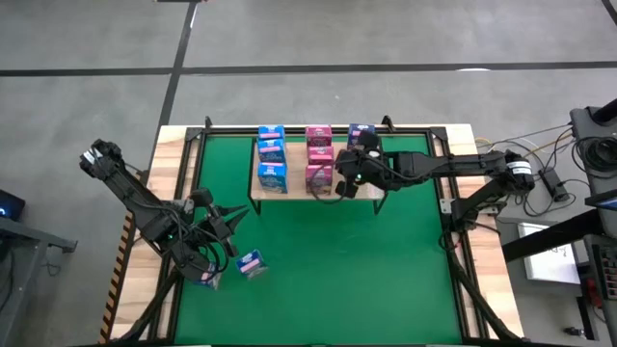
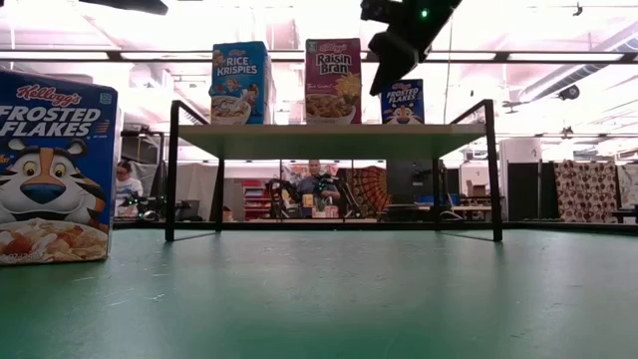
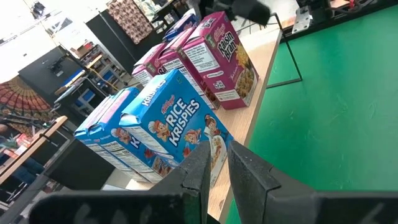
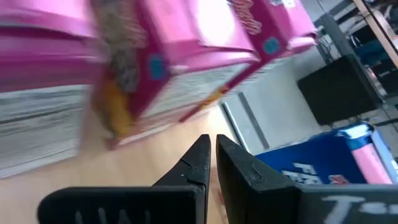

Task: Stack cereal on shelf
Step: Put the violet cereal box, aligned with the other violet cereal box on the shelf

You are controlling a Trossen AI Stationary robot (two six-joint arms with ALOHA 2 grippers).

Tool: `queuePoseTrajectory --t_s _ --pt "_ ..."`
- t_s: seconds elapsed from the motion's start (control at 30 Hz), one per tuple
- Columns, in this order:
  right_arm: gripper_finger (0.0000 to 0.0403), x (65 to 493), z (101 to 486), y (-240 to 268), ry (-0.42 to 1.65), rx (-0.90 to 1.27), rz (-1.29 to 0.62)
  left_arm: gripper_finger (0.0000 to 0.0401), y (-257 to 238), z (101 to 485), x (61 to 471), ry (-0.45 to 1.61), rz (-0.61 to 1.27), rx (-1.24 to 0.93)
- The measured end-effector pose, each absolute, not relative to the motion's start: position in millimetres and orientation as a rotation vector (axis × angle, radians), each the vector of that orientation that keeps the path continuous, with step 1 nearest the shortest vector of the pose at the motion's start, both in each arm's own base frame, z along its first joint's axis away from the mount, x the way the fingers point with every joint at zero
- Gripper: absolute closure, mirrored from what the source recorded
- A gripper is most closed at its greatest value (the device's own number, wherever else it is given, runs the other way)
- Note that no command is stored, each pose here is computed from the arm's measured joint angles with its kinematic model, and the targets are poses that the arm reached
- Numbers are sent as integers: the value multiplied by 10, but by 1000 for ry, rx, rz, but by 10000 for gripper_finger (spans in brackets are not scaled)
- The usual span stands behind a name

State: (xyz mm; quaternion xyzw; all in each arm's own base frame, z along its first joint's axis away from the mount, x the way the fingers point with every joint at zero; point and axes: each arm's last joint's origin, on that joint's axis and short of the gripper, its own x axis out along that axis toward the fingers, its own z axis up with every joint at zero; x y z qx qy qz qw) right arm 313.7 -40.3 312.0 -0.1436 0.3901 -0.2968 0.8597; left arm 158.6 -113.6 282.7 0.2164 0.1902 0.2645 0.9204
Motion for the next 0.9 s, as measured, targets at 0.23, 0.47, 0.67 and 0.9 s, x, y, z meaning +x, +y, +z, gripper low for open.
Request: queuePoseTrajectory --t_s 0.23,0.47,0.67,0.9 --pt "385 3162 3136 -463 787 -256 -575 362 -1136 2827 1585 391 543 447" --pt "385 3220 3193 -460 713 -261 -534 362 -1136 2827 1585 392 542 448" --pt "385 3226 3198 -457 705 -258 -521 362 -1136 2827 1586 392 543 448" --pt "385 3216 3311 -456 678 -274 -547 362 -1136 2827 1586 392 543 448"
